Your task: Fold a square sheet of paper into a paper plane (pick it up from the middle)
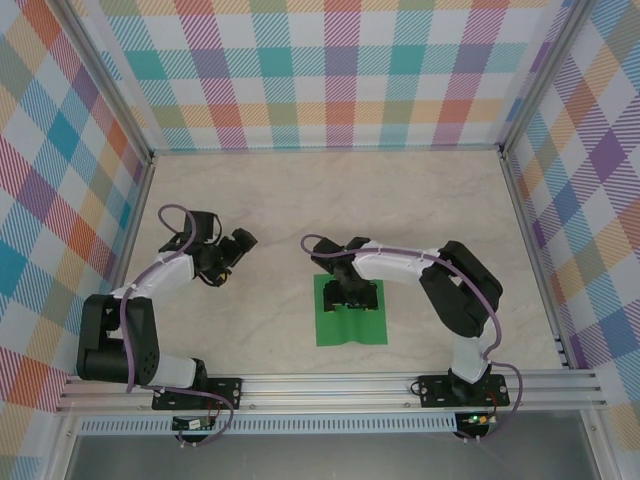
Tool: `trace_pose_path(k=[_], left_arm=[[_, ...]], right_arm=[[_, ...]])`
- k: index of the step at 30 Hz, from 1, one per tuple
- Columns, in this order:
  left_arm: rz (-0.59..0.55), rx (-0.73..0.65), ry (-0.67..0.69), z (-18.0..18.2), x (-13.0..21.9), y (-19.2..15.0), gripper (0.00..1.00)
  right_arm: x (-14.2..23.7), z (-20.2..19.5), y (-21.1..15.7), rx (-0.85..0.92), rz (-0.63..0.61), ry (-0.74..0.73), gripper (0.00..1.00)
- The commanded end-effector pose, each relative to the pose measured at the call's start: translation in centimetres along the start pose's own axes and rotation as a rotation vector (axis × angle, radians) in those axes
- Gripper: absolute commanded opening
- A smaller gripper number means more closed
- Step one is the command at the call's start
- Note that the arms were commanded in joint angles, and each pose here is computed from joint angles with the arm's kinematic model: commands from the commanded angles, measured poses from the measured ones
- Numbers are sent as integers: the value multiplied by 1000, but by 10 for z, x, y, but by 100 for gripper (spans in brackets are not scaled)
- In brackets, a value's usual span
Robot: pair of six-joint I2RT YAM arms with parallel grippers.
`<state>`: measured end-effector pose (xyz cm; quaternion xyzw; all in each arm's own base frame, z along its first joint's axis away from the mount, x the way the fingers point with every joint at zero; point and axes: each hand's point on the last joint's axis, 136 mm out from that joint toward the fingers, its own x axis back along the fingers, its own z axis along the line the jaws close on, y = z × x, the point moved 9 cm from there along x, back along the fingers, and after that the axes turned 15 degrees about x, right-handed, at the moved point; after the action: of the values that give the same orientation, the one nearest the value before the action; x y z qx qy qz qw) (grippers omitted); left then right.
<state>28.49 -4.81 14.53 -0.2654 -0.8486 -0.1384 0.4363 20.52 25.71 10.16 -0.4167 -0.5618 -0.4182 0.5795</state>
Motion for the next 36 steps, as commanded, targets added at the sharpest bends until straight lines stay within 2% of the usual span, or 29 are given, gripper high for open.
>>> trace_pose_path(k=[1, 7, 11, 17, 20, 27, 36], left_arm=[[40, -3, -70, -6, 0, -10, 100], [64, -24, -108, -4, -3, -22, 100], [107, -26, -181, -7, -6, -30, 97], [204, -55, -295, -19, -7, -44, 92], [244, -69, -345, -24, -7, -50, 90], [286, -91, -354, -27, -19, -63, 86], [291, -156, -332, -39, -25, -87, 85]], right_arm=[[-17, -4, -2, -17, -7, -21, 72], [19, 4, 9, -2, -157, 114, 46], [49, 16, 20, 31, -286, 345, 28], [72, 15, 33, 29, -467, 791, 25], [67, 9, 38, 15, -474, 885, 26], [31, -8, 32, -36, -430, 699, 31], [8, -26, 20, -17, -405, 493, 39]])
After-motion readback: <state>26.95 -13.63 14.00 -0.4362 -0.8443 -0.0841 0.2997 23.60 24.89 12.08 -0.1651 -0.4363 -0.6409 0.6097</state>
